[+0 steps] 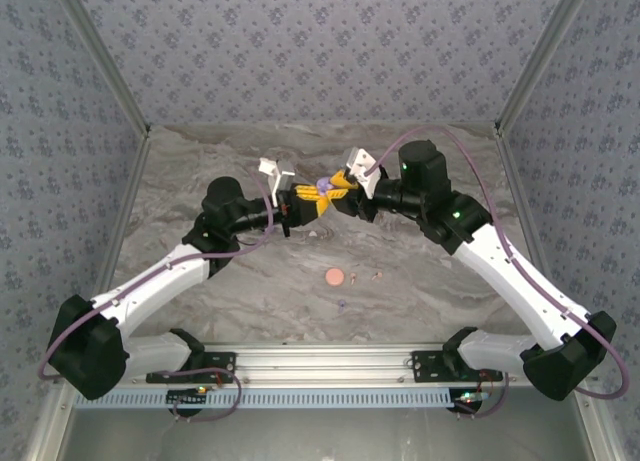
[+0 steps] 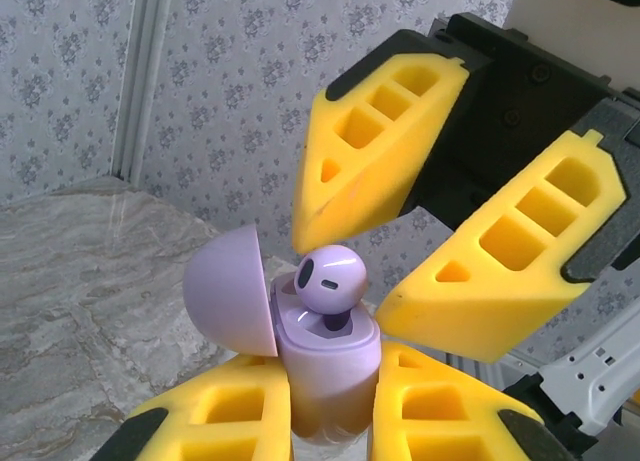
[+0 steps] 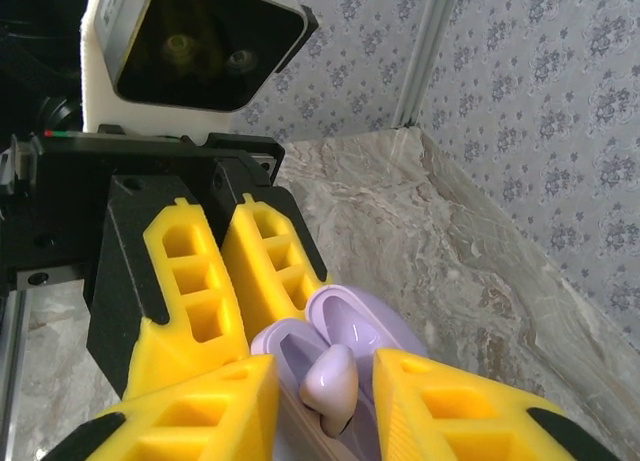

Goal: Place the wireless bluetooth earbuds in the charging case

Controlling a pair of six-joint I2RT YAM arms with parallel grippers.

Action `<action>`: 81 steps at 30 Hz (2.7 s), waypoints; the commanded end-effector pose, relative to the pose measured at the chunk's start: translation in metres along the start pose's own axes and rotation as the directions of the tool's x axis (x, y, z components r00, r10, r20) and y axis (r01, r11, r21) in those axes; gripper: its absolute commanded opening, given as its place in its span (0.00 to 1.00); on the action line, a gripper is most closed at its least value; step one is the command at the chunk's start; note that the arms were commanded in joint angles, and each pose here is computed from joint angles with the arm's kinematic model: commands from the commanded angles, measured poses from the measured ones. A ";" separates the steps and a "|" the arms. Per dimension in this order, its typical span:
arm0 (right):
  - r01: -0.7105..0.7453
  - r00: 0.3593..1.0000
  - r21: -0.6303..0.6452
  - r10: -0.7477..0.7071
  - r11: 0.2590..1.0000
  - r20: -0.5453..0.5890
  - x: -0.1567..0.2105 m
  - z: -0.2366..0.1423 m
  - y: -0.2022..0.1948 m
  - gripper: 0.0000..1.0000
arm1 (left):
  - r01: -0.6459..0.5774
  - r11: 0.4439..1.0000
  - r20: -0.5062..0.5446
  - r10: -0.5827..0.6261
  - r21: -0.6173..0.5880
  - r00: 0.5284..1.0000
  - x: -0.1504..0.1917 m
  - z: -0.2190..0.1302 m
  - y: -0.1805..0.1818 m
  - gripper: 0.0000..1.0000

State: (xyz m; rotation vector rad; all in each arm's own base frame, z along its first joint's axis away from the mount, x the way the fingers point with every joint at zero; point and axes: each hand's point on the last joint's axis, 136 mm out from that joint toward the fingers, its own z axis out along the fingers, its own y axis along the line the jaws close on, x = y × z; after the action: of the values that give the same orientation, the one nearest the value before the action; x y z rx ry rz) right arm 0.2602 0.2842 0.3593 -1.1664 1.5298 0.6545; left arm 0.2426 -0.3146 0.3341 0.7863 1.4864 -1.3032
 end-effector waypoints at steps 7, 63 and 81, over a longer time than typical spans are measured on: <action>-0.078 0.996 0.096 0.073 0.992 0.050 -0.030 -0.020 -0.023 0.53 | -0.130 0.991 0.014 0.130 -0.010 0.991 -0.003 0.003 -0.009 0.00; -0.515 0.793 0.423 0.602 0.746 -0.096 0.053 -0.012 -0.048 1.00 | -0.350 0.910 -0.046 0.349 -0.224 0.936 -0.001 0.007 0.017 0.00; -0.525 0.787 0.409 0.608 0.746 -0.101 0.054 -0.014 -0.048 1.00 | -0.336 0.913 -0.036 0.337 -0.233 0.941 -0.001 0.007 0.019 0.00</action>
State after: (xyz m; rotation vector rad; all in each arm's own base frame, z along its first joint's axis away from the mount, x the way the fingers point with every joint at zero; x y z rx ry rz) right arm 0.3017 0.2452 0.3112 -0.4921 2.1452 0.6240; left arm 0.2636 -0.3158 0.2990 0.8633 1.4779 -0.8412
